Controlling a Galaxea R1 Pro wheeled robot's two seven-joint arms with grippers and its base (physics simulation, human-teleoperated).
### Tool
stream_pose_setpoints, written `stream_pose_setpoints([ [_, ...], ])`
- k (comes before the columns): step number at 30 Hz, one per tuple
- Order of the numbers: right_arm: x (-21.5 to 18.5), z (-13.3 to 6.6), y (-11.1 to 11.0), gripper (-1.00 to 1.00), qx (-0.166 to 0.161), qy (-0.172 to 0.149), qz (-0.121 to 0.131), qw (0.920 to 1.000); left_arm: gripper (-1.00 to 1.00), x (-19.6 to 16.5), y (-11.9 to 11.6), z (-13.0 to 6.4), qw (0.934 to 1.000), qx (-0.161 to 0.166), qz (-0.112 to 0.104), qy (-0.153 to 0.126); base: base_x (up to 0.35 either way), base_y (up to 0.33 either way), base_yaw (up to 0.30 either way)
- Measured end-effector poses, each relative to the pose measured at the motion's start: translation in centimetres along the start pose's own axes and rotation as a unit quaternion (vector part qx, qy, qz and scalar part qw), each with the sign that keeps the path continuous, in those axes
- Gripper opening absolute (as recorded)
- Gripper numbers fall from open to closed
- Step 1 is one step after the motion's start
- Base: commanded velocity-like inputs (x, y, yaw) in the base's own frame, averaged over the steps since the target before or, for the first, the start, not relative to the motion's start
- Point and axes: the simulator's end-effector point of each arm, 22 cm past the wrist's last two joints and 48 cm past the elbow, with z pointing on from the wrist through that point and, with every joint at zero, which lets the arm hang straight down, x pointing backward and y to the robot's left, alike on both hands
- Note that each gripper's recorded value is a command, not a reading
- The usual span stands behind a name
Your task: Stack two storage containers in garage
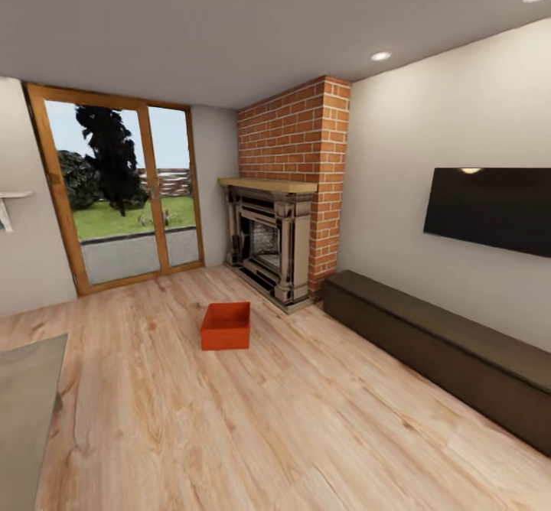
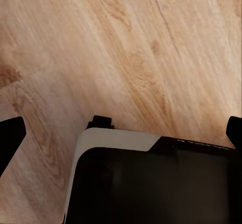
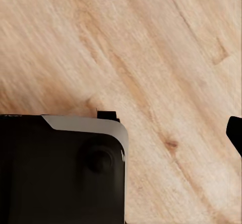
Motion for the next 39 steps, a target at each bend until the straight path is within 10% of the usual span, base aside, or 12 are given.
stream_pose_setpoints([
  [39,0.04,0.01,-0.01,1.0,-0.004,0.0,0.0,1.0,1.0,0.0,-0.02,0.0,1.0,0.0,0.0,0.0,0.323,0.095,0.181],
])
